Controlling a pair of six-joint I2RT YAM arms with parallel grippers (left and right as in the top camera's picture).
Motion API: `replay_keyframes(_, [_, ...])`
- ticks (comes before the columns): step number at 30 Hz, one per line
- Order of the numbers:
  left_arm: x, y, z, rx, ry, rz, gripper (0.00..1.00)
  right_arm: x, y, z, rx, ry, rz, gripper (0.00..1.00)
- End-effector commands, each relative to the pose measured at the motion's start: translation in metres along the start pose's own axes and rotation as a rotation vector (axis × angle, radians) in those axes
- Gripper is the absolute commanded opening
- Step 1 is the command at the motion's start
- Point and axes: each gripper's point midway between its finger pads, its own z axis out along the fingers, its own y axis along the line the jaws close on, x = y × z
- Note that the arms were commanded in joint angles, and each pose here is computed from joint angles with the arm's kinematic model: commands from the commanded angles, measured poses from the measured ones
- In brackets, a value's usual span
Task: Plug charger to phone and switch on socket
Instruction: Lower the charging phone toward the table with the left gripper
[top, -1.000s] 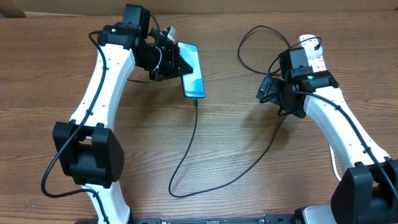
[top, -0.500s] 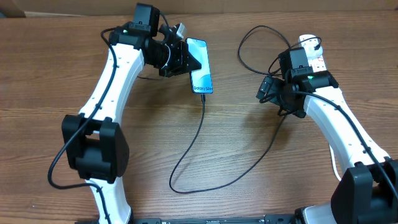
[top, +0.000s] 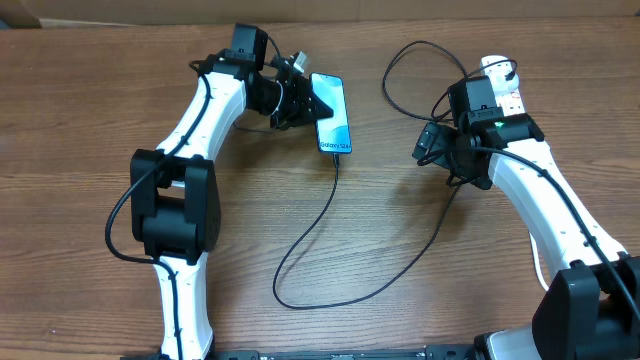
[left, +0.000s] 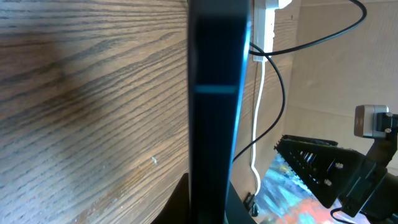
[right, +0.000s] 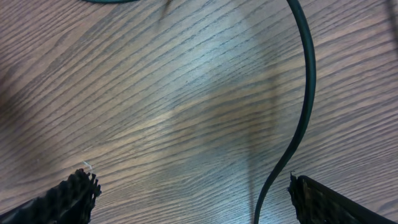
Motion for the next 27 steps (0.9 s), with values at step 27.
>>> replay_keyframes(27, [-0.019, 0.022, 0.025, -0.023, -0.039, 0.014, 0.04, -0.007, 0.0, -0.008, -0.007, -0.031, 0.002, 1.0])
